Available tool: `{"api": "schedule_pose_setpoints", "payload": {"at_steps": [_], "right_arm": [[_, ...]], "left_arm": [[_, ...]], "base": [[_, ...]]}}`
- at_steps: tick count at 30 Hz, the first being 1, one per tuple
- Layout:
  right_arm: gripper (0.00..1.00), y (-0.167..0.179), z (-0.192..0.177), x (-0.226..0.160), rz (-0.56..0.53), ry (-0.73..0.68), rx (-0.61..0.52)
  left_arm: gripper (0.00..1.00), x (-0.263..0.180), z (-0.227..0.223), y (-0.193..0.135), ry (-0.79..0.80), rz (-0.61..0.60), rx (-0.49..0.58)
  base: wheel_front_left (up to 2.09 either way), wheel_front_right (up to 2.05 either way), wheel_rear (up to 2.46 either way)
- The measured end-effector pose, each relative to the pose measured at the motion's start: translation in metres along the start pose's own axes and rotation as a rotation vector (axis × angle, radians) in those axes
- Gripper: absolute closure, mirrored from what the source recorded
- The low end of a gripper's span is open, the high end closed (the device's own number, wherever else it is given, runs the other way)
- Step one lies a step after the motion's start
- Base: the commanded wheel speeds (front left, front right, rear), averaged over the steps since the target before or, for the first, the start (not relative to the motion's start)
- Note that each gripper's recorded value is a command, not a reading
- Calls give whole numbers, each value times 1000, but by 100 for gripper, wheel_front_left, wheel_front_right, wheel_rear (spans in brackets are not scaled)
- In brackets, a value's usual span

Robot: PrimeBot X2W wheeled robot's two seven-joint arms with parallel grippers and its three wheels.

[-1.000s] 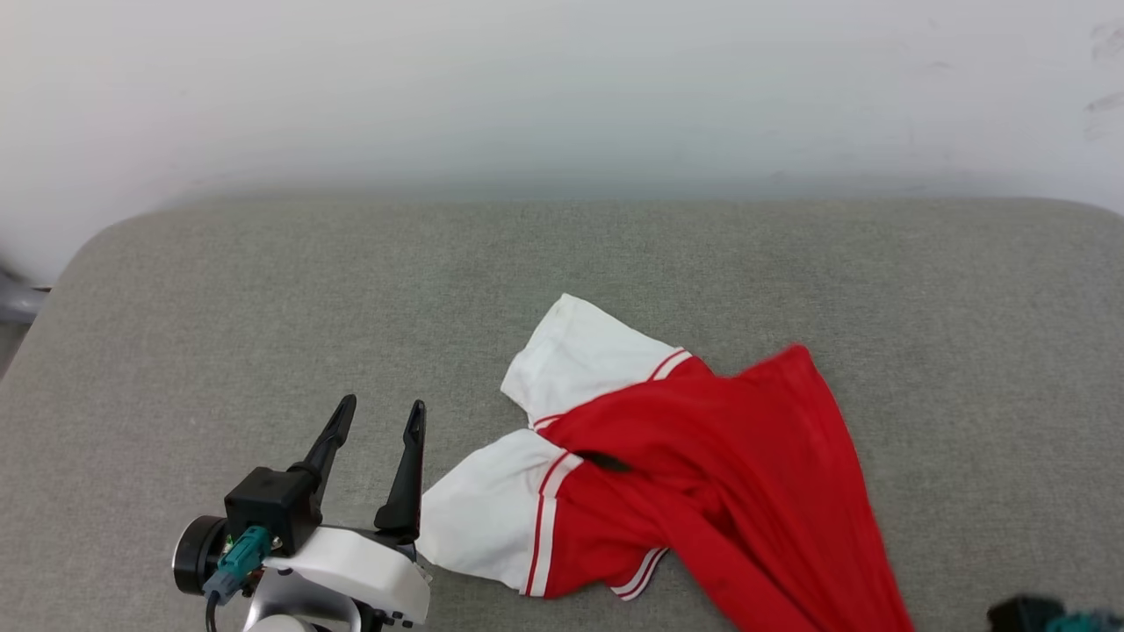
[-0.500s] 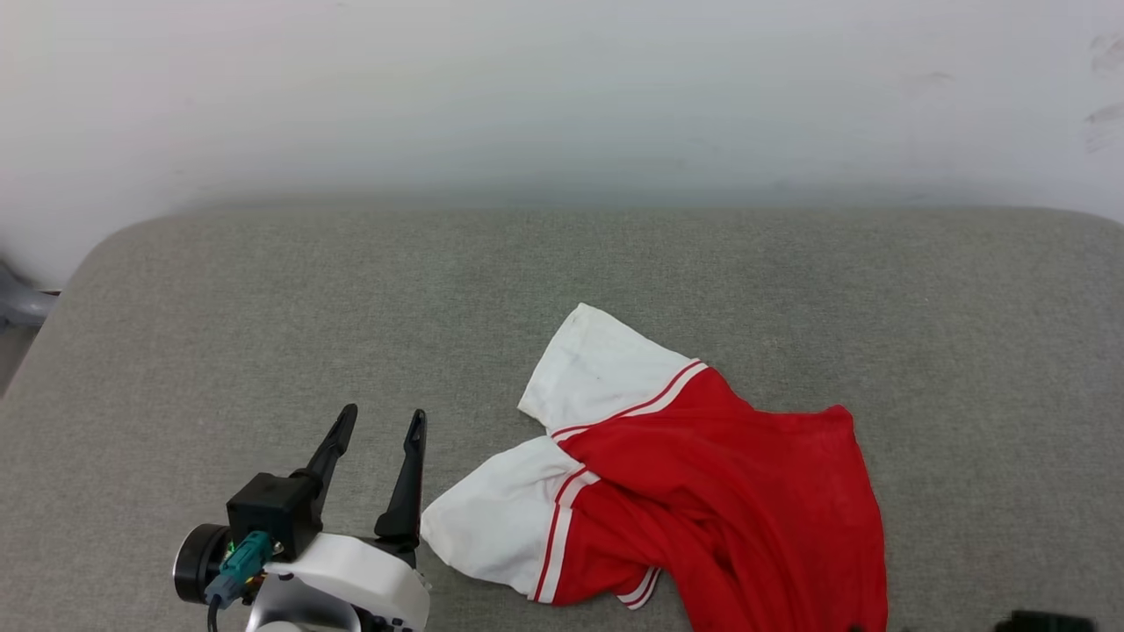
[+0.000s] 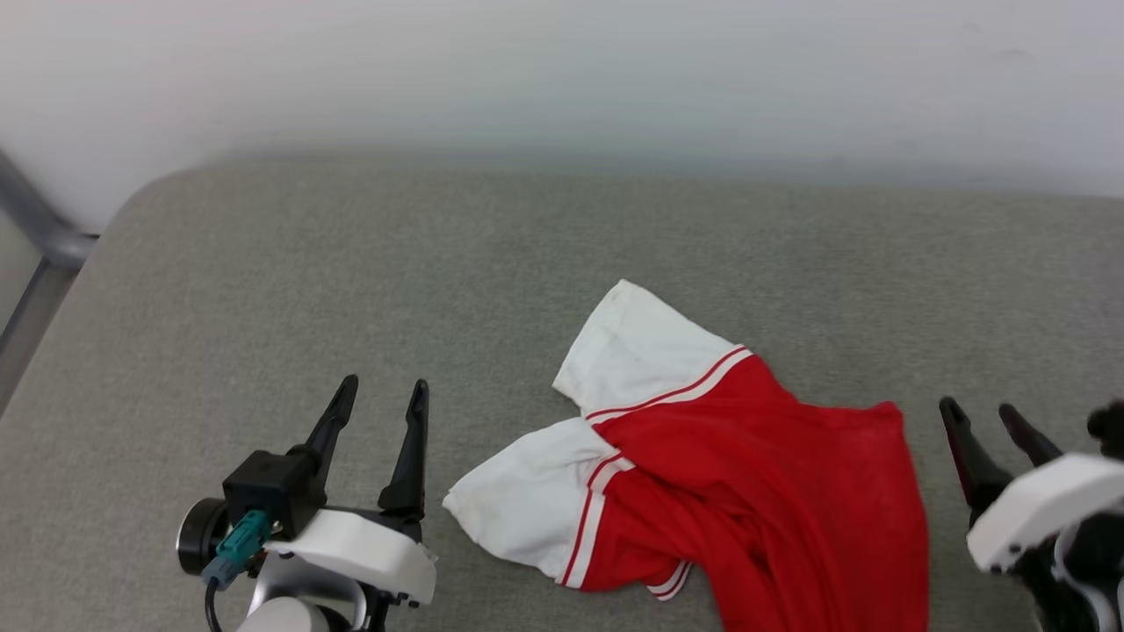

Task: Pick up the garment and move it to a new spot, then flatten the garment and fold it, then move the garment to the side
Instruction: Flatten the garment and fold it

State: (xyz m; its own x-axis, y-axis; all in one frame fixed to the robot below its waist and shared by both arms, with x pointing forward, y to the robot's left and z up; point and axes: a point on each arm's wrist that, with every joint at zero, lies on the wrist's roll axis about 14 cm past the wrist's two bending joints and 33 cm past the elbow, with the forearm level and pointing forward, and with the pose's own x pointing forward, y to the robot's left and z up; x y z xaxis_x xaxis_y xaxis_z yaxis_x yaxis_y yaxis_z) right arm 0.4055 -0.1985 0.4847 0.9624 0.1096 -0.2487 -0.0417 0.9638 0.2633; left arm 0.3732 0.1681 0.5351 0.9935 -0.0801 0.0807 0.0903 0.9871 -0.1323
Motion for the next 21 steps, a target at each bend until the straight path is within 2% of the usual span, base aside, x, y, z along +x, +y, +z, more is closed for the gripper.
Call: {"api": "schedule_pose_setpoints", "payload": {"at_steps": [4,11,16,21], "right_arm": [[0,14,-11,41,66,156,-50],[0,70,-44,96,233,476,-209],[0,92,-77,112,297,670,-294],[0,89,-113,112,296,852,-325]], "left_arm": [[0,6,-2,5,1,12,-11],[0,17,-8,20,6,40,3],[0,20,-17,32,25,75,3],[0,19,-28,39,53,102,-5]], "base": [[0,0,0],[0,0,0],[0,0,0],[0,0,0]]}}
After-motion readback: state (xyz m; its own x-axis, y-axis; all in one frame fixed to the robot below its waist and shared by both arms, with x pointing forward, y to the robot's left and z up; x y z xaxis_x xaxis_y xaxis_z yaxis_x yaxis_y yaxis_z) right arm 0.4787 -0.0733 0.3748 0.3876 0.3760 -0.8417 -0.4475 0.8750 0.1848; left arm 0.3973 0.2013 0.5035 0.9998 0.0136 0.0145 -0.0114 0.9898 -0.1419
